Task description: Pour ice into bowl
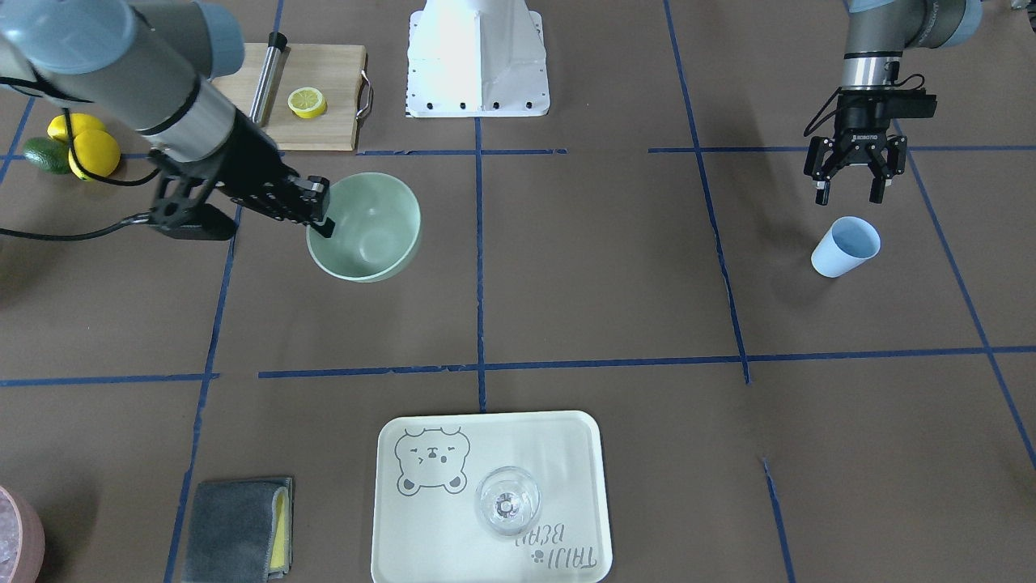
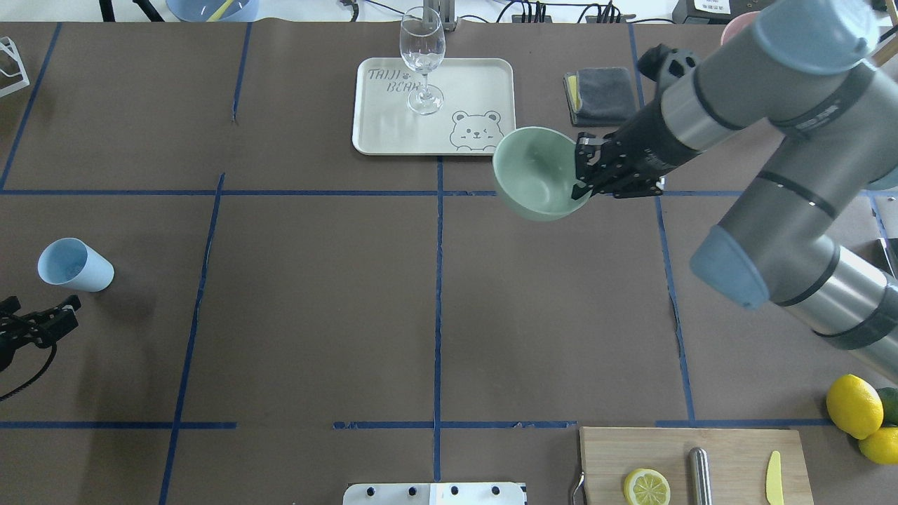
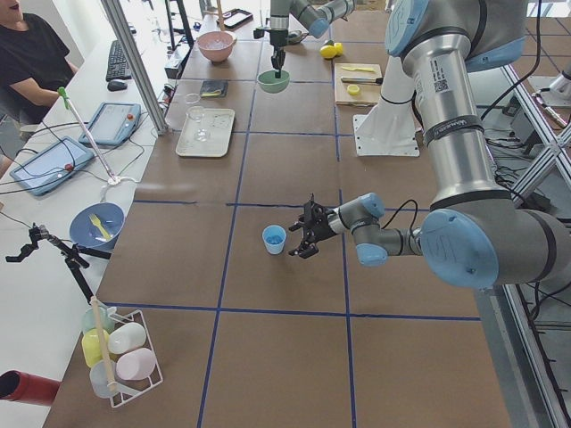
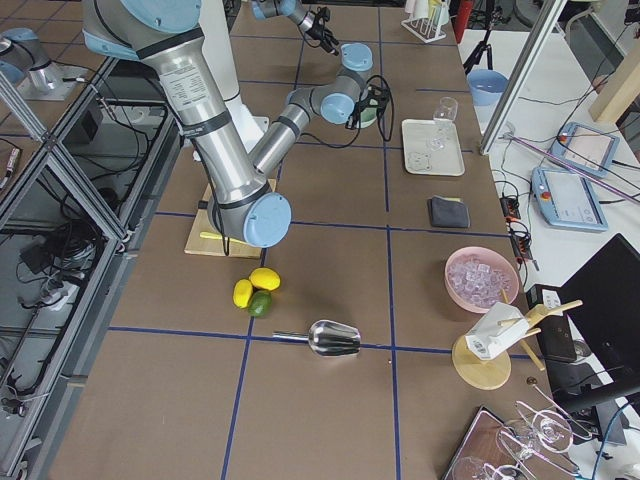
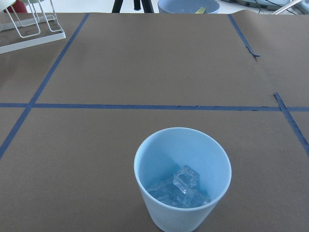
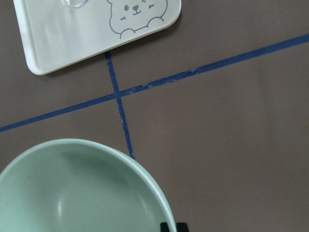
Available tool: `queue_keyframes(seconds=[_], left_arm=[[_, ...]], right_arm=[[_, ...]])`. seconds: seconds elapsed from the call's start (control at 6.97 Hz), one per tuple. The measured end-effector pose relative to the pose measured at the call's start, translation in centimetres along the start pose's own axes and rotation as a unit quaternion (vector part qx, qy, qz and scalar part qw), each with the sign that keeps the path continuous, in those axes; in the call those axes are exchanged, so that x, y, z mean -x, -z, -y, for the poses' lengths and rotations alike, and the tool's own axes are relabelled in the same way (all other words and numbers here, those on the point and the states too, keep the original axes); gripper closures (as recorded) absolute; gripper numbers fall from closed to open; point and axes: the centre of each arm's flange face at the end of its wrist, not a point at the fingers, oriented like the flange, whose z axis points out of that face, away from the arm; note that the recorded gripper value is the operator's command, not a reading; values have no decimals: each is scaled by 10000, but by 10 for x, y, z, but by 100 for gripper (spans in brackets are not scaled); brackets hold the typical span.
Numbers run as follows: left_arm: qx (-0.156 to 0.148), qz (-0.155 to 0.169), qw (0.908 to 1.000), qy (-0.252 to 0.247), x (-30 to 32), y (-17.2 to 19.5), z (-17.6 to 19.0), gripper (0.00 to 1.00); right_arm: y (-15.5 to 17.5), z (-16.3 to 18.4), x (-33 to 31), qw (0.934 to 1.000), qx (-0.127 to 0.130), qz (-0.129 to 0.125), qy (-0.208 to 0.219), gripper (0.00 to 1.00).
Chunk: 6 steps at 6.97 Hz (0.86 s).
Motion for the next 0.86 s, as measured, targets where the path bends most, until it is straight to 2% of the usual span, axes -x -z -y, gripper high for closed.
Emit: queue_keyframes(seconds=[0.43, 0.86], left_arm=[[-317, 29, 9995, 34, -6, -14, -5, 0], [-482, -74, 9987, 163, 0, -36, -21, 1]], right_arm=[[-42, -50, 62, 9994, -78, -205, 260, 100], [-93, -72, 114, 9984, -20, -435, 368, 100]])
